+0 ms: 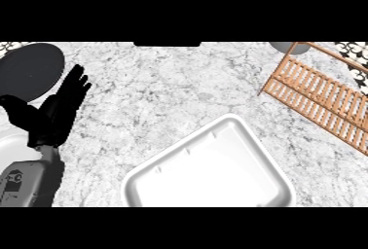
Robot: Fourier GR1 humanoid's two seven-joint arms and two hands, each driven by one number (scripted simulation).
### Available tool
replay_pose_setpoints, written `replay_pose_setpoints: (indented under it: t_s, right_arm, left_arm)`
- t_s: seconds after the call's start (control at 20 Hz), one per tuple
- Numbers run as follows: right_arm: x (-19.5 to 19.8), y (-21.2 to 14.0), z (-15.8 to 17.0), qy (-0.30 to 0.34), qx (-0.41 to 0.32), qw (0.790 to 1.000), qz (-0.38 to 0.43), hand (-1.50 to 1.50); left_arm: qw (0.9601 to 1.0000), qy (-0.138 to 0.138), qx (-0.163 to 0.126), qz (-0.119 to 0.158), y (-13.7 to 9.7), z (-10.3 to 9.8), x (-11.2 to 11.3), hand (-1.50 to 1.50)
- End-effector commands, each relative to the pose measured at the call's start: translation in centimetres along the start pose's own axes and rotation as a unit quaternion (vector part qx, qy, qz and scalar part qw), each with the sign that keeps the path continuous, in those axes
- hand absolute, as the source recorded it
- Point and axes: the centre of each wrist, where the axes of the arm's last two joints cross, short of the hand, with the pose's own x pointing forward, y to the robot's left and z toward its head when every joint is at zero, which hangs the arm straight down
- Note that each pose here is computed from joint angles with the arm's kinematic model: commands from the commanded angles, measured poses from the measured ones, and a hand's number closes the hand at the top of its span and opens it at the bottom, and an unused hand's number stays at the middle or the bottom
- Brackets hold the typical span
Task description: Pick the squash from the tray and place it in the tiered shelf
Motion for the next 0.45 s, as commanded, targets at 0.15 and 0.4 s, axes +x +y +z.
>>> replay_pose_setpoints:
  t_s: [0.15,0.4]
  right_arm:
    - [0.4,-1.0,1.1,-0.088,0.071,0.993,-0.035,-1.50]
    - [1.1,-1.2,1.4,-0.112,0.099,0.989,-0.009,-1.50]
  left_arm:
    - [1.0000,0.001,0.006,0.001,0.5,0.2,-0.3,0.00]
    - [0.9999,0.003,0.010,0.006,0.5,0.5,-0.6,0.00]
